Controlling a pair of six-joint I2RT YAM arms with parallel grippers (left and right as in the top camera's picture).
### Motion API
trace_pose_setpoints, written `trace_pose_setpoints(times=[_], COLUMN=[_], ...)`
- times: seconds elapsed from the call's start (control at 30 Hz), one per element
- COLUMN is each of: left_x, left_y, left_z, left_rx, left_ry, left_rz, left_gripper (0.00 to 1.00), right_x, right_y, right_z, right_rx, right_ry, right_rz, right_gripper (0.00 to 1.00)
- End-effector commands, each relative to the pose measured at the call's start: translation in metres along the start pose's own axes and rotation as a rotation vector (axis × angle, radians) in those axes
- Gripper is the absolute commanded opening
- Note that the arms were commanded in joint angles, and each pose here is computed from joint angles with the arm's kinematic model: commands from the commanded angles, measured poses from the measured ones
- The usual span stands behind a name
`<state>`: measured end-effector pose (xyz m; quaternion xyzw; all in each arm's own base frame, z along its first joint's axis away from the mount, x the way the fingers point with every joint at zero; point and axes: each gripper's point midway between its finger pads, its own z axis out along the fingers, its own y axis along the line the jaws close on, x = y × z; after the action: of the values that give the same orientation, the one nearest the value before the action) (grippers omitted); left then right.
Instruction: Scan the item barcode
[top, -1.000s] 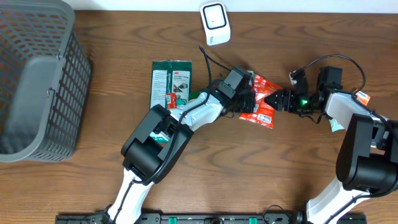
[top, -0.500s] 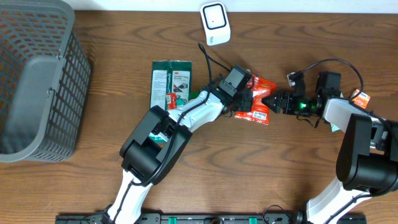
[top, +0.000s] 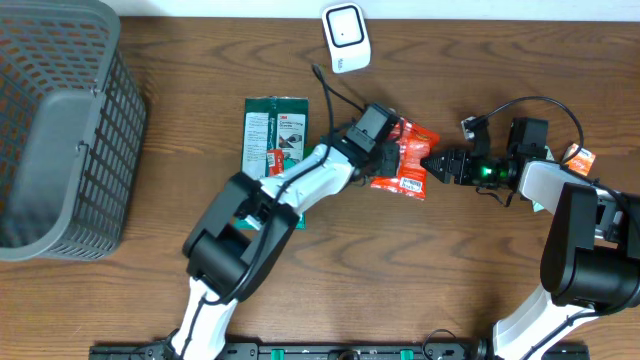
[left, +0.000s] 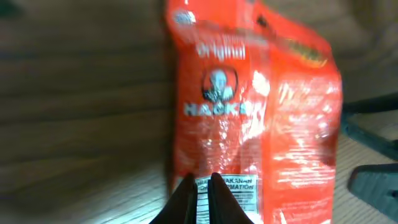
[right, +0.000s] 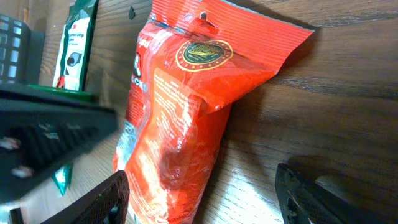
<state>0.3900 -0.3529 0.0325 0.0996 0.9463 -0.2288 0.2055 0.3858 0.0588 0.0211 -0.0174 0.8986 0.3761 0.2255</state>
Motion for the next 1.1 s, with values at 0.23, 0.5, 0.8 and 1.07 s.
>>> trace_pose_setpoints(times=[0.23, 0.5, 0.8, 1.07], left_x=[-0.004, -0.004, 0.002, 0.029], left_y=[0.014, -0.012, -0.007, 0.017], left_z=[0.000, 0.013, 0.013, 0.035], left_rx=[-0.038, 0.159, 0.194, 0.075], left_ry=[-0.017, 0.009, 0.067, 0.109], left_rz=[-0.028, -0.035, -0.123, -0.117], left_gripper=[0.10, 0.09, 0.09, 0.09], right_x=[0.008, 0.007, 0.007, 0.007], right_y=[-0.001, -0.001, -0.001, -0.001], right_z=[0.003, 0.003, 0.003, 0.003], right_rx=[-0.010, -0.010, -0.010, -0.010], right_ry=[0.015, 0.015, 0.015, 0.013], right_rz=[0.018, 0.018, 0.018, 0.057], right_gripper=[0.72, 0.72, 0.72, 0.73])
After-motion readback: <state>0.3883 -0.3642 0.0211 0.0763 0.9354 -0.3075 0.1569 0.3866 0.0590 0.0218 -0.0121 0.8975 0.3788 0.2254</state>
